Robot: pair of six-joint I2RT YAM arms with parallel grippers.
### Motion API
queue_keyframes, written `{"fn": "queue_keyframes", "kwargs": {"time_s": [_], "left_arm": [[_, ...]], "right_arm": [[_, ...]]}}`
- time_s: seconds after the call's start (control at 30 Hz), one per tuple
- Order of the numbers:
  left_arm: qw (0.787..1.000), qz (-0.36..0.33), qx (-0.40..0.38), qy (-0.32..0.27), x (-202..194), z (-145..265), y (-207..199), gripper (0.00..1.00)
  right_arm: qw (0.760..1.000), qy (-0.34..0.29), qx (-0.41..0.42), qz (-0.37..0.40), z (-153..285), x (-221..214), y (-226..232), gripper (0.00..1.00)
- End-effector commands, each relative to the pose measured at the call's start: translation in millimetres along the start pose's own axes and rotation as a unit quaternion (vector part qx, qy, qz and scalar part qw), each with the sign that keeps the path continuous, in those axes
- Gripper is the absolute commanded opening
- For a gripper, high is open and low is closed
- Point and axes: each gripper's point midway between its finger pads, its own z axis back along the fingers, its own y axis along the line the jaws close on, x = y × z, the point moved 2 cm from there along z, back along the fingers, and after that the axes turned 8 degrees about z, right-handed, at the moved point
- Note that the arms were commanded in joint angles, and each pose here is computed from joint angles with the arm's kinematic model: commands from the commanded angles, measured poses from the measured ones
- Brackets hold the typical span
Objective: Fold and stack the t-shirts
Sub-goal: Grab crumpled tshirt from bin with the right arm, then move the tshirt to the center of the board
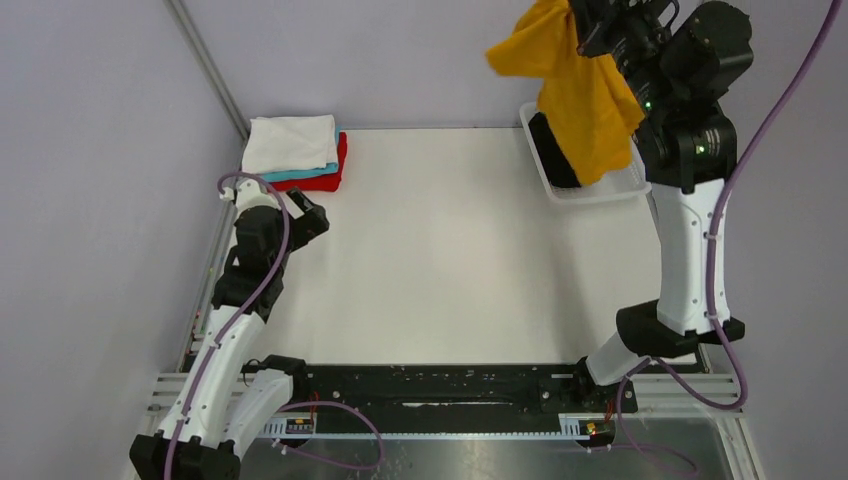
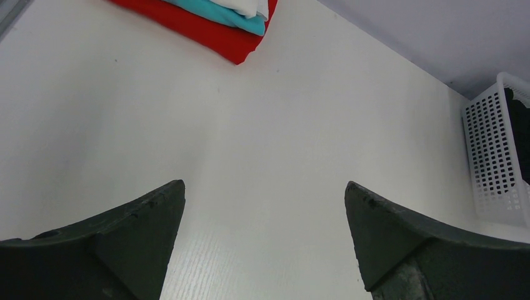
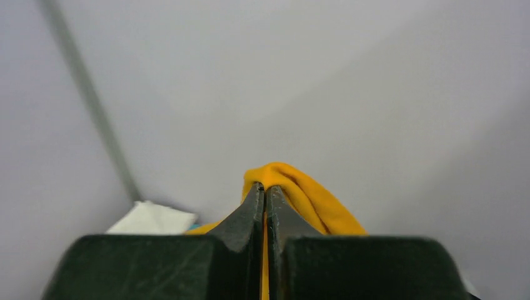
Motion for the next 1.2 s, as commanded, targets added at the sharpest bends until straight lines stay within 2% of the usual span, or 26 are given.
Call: {"fn": "queue_keyframes", "kwargs": {"time_s": [0.0,0.13,0.23,0.27,0.3,0.37,0.47,0.53,0.6,0.63,0.67,0.7,0.73,0.77,0.9,1.0,1.1,1.17], "left_arm": [[0.999,0.015,-0.031,-0.018,16,9,-16,0.99],[0.999,0.020,-0.036,-0.009,13,9,-19,0.99],[0.999,0.020,-0.032,-0.001,11,7,-18,0.99],[0.999,0.020,-0.029,0.003,9,6,-17,0.99],[0.999,0.022,-0.024,0.006,7,4,-16,0.99],[0.999,0.021,-0.018,0.018,2,1,-14,0.99],[0.999,0.023,-0.008,0.045,-10,-7,-11,0.99],[0.997,0.026,-0.014,0.068,-19,-12,-14,0.99],[0.994,0.034,-0.021,0.099,-32,-17,-16,0.99],[0.992,0.039,-0.025,0.115,-38,-19,-17,0.99],[0.989,0.044,-0.033,0.134,-46,-20,-20,0.99],[0.986,0.049,-0.040,0.152,-53,-20,-22,0.99],[0.983,0.054,-0.047,0.171,-60,-19,-24,0.99],[0.978,0.061,-0.056,0.190,-68,-17,-26,0.99],[0.958,0.069,-0.084,0.266,-98,2,-34,0.99],[0.945,0.038,-0.075,0.317,-133,28,-30,0.99],[0.916,-0.002,-0.105,0.387,-178,65,-32,0.99],[0.896,-0.025,-0.109,0.431,-205,86,-25,0.99]], "right_arm": [[0.994,-0.015,0.102,-0.039,19,16,56,0.00],[0.985,0.016,0.145,-0.088,23,-11,82,0.00],[0.981,0.057,0.143,-0.116,27,-65,89,0.00],[0.980,0.075,0.141,-0.123,31,-92,91,0.00],[0.974,0.121,0.136,-0.134,38,-145,95,0.00],[0.964,0.158,0.128,-0.172,60,-214,102,0.00],[0.944,0.203,0.127,-0.228,91,-306,115,0.04],[0.924,0.265,0.133,-0.242,109,-359,125,0.07],[0.898,0.348,0.125,-0.238,127,-402,128,0.15],[0.889,0.378,0.116,-0.231,133,-415,126,0.25],[0.883,0.400,0.101,-0.222,138,-423,122,0.36],[0.880,0.416,0.084,-0.214,141,-428,117,0.51],[0.883,0.421,0.058,-0.201,143,-428,109,0.86],[0.886,0.420,0.037,-0.191,143,-426,101,0.98],[0.900,0.406,-0.064,-0.147,153,-402,64,0.99],[0.904,0.397,-0.093,-0.126,168,-386,50,1.00],[0.907,0.395,-0.066,-0.131,182,-380,57,0.99],[0.906,0.395,-0.014,-0.148,188,-378,73,1.00]]}}
